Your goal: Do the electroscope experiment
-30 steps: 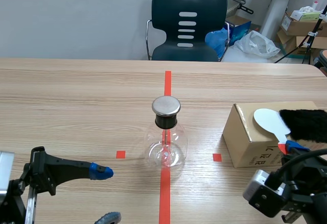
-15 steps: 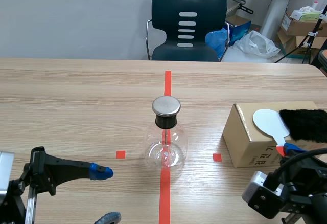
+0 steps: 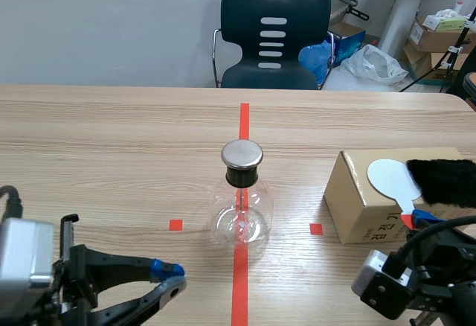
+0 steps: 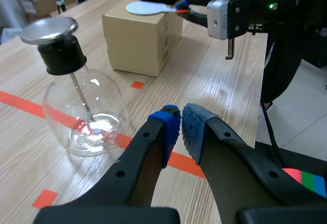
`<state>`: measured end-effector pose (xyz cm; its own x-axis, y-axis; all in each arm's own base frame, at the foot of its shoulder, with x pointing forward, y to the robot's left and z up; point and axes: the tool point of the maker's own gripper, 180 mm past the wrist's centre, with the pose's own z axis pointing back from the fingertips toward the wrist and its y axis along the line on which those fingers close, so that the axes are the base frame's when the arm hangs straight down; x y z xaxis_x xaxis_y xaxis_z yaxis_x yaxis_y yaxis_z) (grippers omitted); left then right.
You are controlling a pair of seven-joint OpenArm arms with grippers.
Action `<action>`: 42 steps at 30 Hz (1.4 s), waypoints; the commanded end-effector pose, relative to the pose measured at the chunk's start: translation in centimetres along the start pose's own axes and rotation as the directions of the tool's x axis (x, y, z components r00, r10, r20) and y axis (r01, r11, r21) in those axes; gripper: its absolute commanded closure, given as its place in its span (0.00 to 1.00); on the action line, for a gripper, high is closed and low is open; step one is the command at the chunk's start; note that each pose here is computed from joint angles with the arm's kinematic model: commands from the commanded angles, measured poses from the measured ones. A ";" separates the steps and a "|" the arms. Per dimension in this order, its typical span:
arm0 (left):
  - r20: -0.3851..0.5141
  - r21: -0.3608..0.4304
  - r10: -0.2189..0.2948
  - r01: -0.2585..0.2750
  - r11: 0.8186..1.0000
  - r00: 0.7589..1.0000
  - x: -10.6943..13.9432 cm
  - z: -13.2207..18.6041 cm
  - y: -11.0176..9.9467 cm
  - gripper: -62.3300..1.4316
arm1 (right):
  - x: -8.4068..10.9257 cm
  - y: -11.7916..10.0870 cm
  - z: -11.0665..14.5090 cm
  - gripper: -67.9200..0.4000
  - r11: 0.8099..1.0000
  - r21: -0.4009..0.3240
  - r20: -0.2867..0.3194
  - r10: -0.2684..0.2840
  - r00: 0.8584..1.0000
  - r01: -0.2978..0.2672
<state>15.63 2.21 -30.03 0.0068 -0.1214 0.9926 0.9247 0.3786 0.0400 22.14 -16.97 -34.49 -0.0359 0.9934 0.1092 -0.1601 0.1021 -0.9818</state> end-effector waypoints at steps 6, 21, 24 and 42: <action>0.001 0.065 -0.034 0.034 0.997 0.999 -0.9 -1.7 3.0 0.89 | 1.3 -3.5 -0.6 0.98 0.993 -0.112 0.035 0.032 0.999 -0.028; -0.091 0.184 -0.060 0.075 0.980 0.994 -5.0 -2.8 9.0 0.89 | 7.1 -6.7 -0.1 0.98 0.968 -0.245 0.031 0.063 0.998 -0.053; -0.102 0.201 -0.056 0.076 0.977 0.993 -5.6 -2.9 9.7 0.89 | 8.3 -7.0 -0.1 0.98 0.965 -0.259 0.040 0.058 0.997 -0.046; -0.128 0.240 -0.035 0.065 0.969 0.991 -7.2 -3.6 11.2 0.89 | 11.5 -6.2 -0.9 0.98 0.976 -0.206 0.010 0.076 0.997 -0.073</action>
<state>27.07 4.87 -38.17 0.0456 -0.2849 0.9575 0.8009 0.5833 0.1354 23.38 -6.03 -28.04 -0.0597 0.9976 0.0355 0.0250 0.0370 -0.9990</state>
